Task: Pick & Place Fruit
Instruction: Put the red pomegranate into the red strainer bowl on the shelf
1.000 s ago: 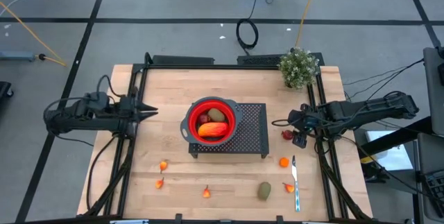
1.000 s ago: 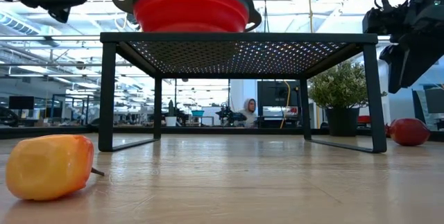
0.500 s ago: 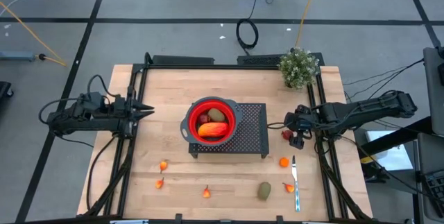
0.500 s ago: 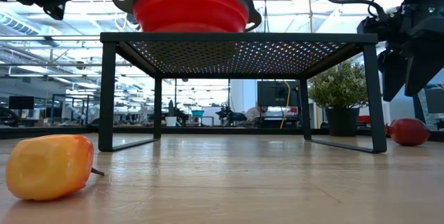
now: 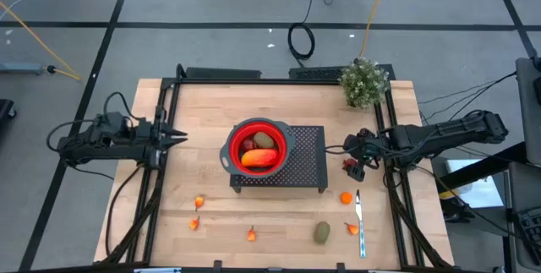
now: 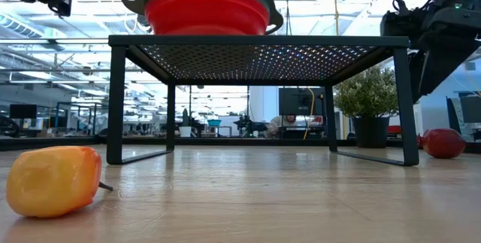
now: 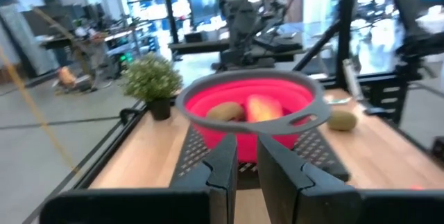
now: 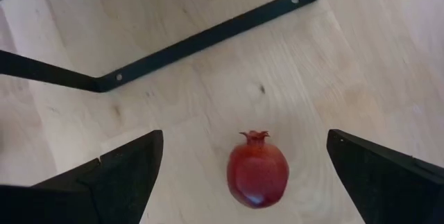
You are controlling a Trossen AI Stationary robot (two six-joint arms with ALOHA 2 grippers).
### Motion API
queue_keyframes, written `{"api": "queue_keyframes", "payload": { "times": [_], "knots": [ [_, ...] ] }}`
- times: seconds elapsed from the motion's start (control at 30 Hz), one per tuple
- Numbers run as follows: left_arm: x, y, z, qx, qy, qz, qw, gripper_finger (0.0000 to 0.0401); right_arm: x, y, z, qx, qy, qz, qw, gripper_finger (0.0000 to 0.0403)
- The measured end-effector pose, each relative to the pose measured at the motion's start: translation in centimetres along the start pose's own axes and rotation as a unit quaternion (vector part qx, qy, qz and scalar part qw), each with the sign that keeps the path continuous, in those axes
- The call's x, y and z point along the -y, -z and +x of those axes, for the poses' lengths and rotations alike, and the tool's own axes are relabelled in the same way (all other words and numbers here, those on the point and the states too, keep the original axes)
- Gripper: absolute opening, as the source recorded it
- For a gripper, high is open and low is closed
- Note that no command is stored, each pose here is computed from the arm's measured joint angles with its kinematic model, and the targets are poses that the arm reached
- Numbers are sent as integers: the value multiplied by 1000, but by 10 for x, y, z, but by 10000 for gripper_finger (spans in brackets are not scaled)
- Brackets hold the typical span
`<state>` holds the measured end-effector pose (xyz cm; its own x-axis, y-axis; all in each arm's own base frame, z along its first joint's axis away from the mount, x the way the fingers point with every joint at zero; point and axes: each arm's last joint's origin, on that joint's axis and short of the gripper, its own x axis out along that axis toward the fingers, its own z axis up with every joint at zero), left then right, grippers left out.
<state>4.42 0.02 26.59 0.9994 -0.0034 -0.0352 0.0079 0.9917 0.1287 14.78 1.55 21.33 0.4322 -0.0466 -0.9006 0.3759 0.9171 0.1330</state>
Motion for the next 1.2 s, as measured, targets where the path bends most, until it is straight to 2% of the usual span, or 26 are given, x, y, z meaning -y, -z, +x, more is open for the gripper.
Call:
{"api": "queue_keyframes", "payload": {
  "times": [0.17, 0.3, 0.5, 0.83, 1.2],
  "knots": [
    [2, -1, 0, 13, 37, 7, 999, 58, 1, 1, 0, -6, 4, -3, 1000, 397],
    [4, 10, 12, 29, 38, 29, 998, 58, 1, 1, 0, -6, 4, -5, 1000, 396],
    [5, 32, 27, 22, 20, -13, 999, 58, 2, 3, 0, -16, 10, -8, 1000, 396],
    [8, 53, 40, 30, 24, -30, 999, 58, 5, 9, 0, -44, 25, -12, 999, 396],
    [10, 74, 50, 36, 27, -46, 998, 58, 12, 26, 25, -62, 35, -15, 997, 396]
  ]
}}
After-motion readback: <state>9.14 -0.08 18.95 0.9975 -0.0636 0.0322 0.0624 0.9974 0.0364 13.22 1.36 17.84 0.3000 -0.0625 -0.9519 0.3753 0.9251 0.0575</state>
